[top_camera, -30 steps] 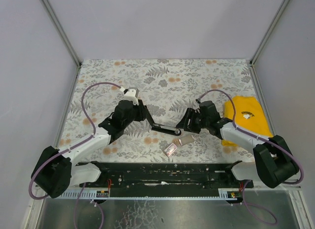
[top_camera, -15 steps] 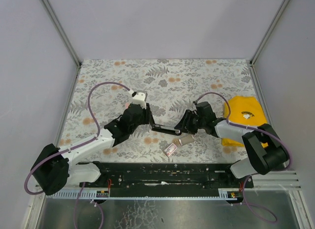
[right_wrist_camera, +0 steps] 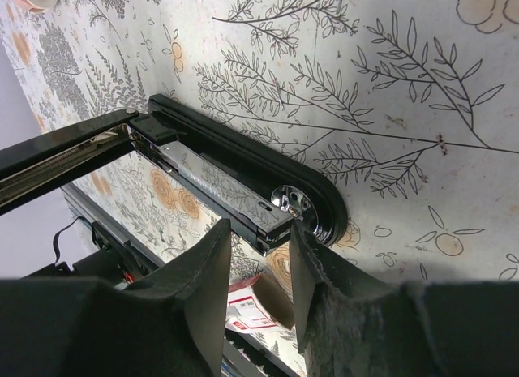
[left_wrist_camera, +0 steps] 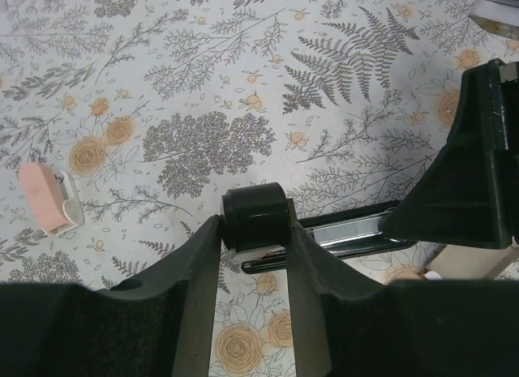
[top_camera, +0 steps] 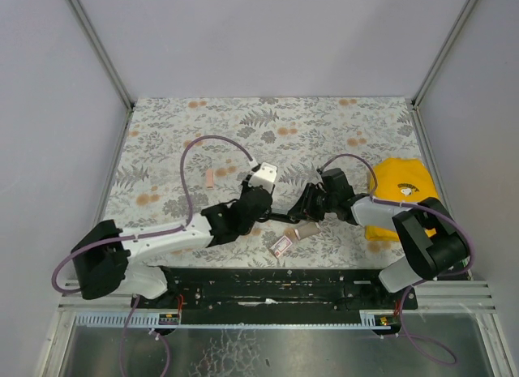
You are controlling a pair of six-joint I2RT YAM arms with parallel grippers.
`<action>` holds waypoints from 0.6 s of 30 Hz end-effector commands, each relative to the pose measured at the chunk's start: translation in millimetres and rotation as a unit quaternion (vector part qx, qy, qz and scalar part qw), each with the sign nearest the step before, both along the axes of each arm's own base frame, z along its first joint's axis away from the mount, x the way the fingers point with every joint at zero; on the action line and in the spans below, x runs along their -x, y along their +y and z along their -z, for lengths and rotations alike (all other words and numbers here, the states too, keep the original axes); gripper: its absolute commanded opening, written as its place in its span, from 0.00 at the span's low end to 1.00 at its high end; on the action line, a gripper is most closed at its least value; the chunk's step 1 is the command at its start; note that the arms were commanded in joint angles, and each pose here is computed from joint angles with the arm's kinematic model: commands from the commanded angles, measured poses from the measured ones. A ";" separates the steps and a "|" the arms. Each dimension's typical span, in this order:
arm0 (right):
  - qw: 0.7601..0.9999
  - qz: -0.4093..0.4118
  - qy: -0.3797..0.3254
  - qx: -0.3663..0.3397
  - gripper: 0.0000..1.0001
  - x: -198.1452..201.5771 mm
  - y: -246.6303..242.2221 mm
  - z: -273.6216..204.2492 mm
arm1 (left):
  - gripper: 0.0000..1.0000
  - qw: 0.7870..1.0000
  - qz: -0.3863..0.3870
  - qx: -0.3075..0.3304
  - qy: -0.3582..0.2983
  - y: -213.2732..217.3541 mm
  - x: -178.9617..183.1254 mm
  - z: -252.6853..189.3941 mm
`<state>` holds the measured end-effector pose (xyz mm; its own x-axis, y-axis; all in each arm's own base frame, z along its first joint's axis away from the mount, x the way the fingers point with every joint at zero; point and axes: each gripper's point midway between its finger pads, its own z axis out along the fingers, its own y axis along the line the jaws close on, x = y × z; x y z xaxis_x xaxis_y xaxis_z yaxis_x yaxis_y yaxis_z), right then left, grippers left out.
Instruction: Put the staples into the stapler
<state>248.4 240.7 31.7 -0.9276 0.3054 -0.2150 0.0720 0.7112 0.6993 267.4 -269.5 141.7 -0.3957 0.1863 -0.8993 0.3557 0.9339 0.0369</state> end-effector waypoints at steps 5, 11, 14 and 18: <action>1.000 0.002 -0.018 0.003 0.37 -6.9 1.1 2.3 | 0.36 0.999 0.049 0.010 0.021 -62.2 18.6 6.4; 1.000 -0.001 -0.023 0.007 0.36 -7.0 0.1 1.0 | 0.46 0.996 0.082 -0.002 0.025 -75.8 20.8 15.2; 0.999 -0.005 -0.029 0.013 0.36 -8.7 -0.8 -1.3 | 0.56 0.993 0.116 -0.005 0.022 -82.1 25.3 15.5; 0.999 -0.008 -0.037 0.023 0.36 -11.8 -3.7 -4.1 | 0.68 0.986 0.166 -0.022 0.020 -88.5 32.0 17.8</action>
